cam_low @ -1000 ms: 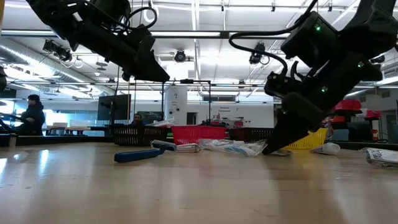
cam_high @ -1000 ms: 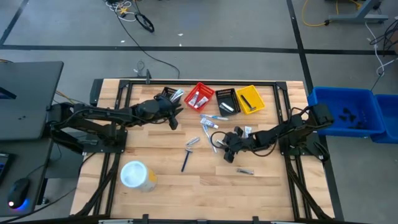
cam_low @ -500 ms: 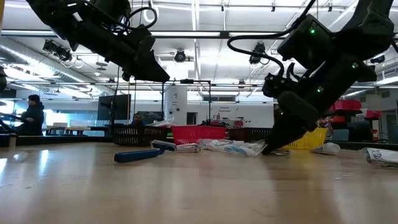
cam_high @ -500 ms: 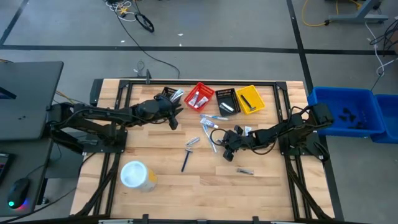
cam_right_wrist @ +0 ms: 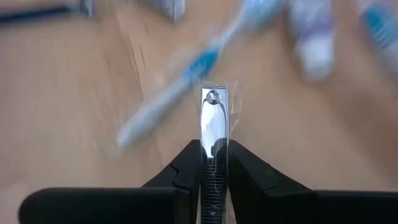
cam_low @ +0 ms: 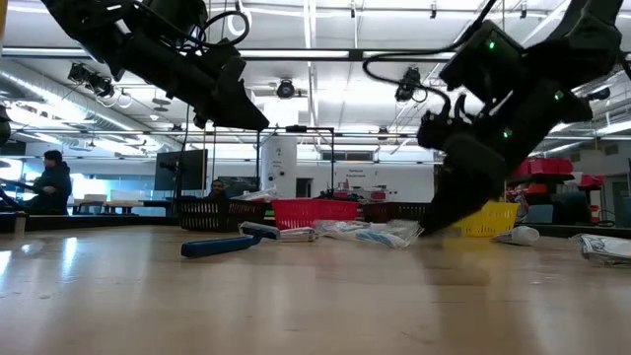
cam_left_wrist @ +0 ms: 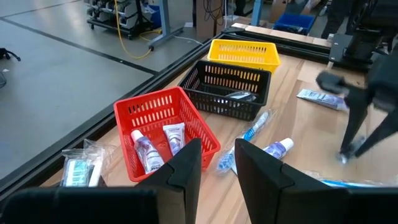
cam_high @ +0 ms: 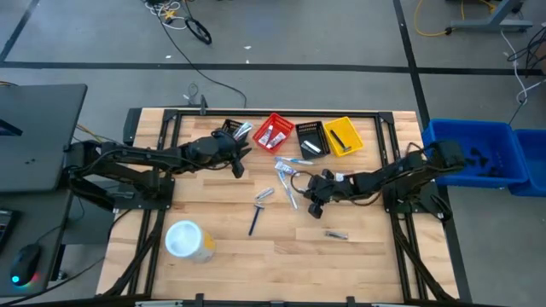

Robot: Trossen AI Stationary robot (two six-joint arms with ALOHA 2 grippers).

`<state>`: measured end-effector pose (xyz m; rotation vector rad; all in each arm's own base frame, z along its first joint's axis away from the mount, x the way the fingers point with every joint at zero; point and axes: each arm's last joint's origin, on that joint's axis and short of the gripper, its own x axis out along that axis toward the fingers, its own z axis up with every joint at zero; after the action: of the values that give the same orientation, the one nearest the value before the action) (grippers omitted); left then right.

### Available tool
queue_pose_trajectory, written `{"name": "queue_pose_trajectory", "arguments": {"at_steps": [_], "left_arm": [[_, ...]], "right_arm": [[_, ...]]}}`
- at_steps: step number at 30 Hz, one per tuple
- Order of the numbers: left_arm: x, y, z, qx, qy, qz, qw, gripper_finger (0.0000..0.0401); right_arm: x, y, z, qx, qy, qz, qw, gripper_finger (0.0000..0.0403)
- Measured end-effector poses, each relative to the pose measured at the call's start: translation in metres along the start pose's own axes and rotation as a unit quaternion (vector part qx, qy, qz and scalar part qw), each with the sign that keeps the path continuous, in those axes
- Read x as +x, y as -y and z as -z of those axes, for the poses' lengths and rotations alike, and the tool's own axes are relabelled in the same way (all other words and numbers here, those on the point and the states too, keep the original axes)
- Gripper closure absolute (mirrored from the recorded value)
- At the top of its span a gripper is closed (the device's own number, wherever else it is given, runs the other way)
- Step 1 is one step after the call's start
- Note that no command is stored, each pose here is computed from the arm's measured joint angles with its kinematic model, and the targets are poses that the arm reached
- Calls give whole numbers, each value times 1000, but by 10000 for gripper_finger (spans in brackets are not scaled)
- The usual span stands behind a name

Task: Pick & Place Travel size toiletries
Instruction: Put the nail cutter into the right black bin

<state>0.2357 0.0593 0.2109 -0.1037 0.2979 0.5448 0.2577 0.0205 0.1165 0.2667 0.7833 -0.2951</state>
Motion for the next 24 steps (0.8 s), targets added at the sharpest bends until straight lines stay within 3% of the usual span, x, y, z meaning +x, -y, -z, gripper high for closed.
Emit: {"name": "queue_pose_trajectory", "arguments": {"at_steps": [9,16,20,24], "left_arm": [[0,0,1,1,-3,0,1000,297],[0,0,1,-3,-3,0,1000,297],[0,0,0,-3,-2,-2,1000,297],[0,0,0,-4,-2,-3,1000,297]], "right_arm": [[-35,41,-35,10,71,77,994,339],[-45,87,-55,46,123,168,977,338],[-42,114,-63,75,149,168,972,338],[-32,133,-59,71,123,178,974,338]]}}
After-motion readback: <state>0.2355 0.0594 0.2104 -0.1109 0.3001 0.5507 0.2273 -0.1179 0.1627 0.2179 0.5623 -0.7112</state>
